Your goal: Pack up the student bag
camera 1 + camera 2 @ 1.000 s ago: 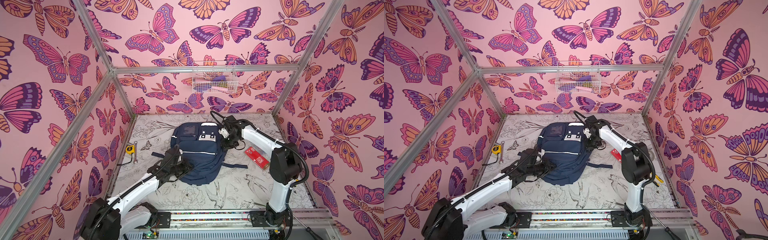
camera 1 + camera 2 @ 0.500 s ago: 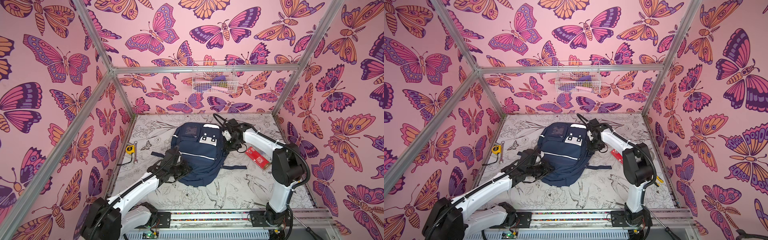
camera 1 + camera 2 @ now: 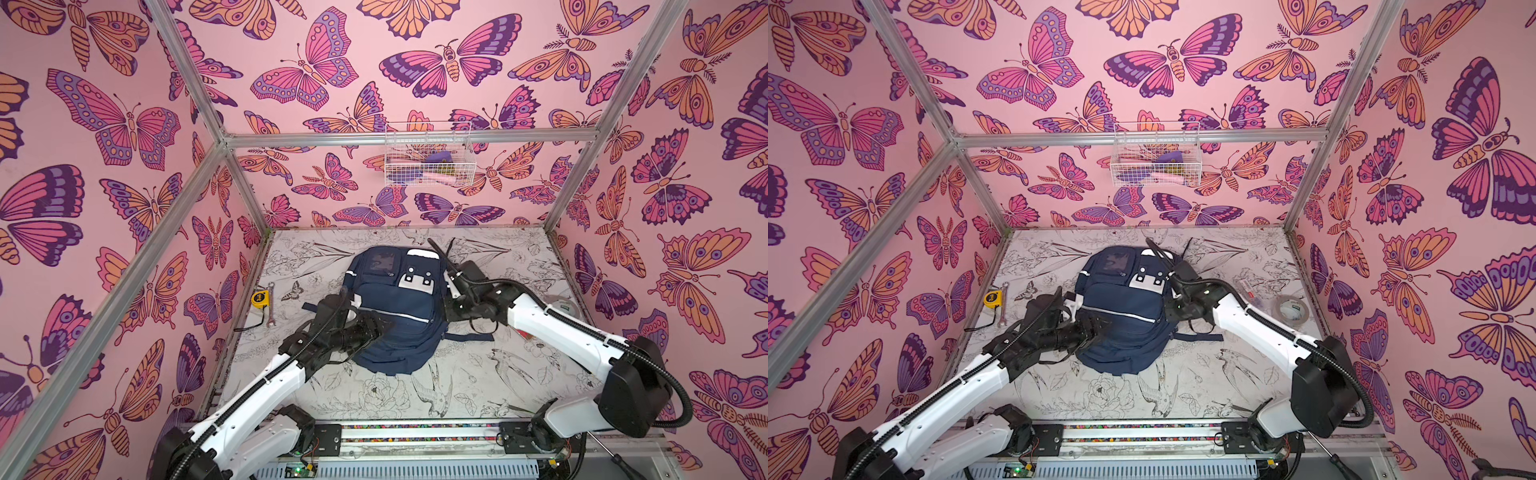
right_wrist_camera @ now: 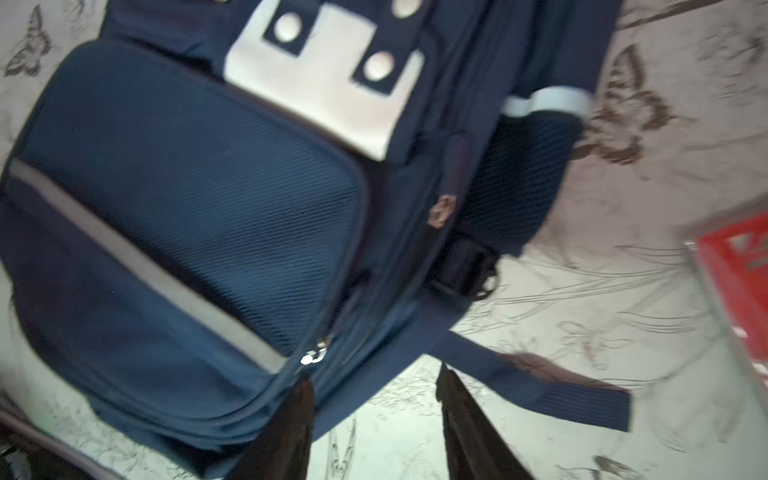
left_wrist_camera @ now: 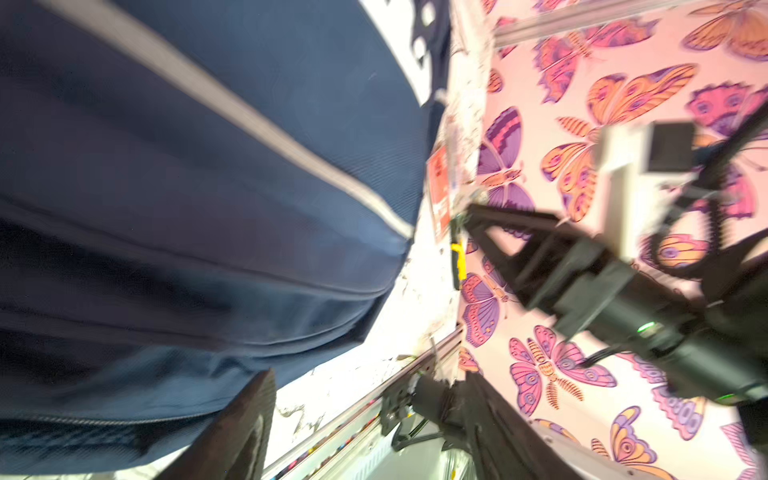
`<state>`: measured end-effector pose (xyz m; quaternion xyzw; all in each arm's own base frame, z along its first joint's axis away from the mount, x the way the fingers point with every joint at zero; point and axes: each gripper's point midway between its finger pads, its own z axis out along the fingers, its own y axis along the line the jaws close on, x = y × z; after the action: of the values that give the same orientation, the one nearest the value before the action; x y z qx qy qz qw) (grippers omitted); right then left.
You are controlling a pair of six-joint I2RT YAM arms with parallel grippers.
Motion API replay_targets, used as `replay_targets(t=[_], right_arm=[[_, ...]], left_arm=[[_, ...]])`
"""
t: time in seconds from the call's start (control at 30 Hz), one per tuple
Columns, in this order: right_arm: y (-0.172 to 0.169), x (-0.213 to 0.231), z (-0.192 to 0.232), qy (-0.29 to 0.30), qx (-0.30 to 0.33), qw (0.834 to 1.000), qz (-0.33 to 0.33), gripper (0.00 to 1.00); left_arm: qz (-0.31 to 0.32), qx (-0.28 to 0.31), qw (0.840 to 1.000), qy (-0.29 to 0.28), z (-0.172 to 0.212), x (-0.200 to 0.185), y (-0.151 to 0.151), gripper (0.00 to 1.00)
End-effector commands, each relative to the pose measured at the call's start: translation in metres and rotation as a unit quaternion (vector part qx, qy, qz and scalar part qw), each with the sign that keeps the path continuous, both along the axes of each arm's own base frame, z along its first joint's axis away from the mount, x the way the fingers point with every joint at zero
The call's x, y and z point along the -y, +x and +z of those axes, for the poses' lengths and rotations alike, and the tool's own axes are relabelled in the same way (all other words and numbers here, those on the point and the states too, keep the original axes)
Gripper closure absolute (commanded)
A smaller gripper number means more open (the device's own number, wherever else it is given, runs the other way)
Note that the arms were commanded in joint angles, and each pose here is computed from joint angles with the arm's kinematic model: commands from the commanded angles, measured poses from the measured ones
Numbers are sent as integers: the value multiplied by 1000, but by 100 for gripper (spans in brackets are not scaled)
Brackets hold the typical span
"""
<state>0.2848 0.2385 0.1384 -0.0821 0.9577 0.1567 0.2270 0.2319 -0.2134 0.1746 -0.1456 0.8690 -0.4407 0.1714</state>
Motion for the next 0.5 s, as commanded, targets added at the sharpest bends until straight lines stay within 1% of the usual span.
replay_targets(t=[0.0,0.13,0.27,0.37,0.43,0.47], right_arm=[[2,-17,13,77,10,996,-42,49],[-2,-27,16,120,3,992,-38,50],[-3,-36,12,151,-12,988,-43,51],[-4,-35,13,153,-12,987,-45,52],[-6,-31,14,146,-9,988,-44,52],[-7,-29,16,143,-5,989,-44,52]], left_arm=[[24,-46,998,25,-27,-7,6,26],[40,-73,996,22,-44,-4,17,27],[65,-69,995,10,-46,-3,36,31],[66,-72,995,0,-48,3,46,41],[65,-72,995,-5,-46,7,51,46],[65,-86,994,2,-58,8,53,49]])
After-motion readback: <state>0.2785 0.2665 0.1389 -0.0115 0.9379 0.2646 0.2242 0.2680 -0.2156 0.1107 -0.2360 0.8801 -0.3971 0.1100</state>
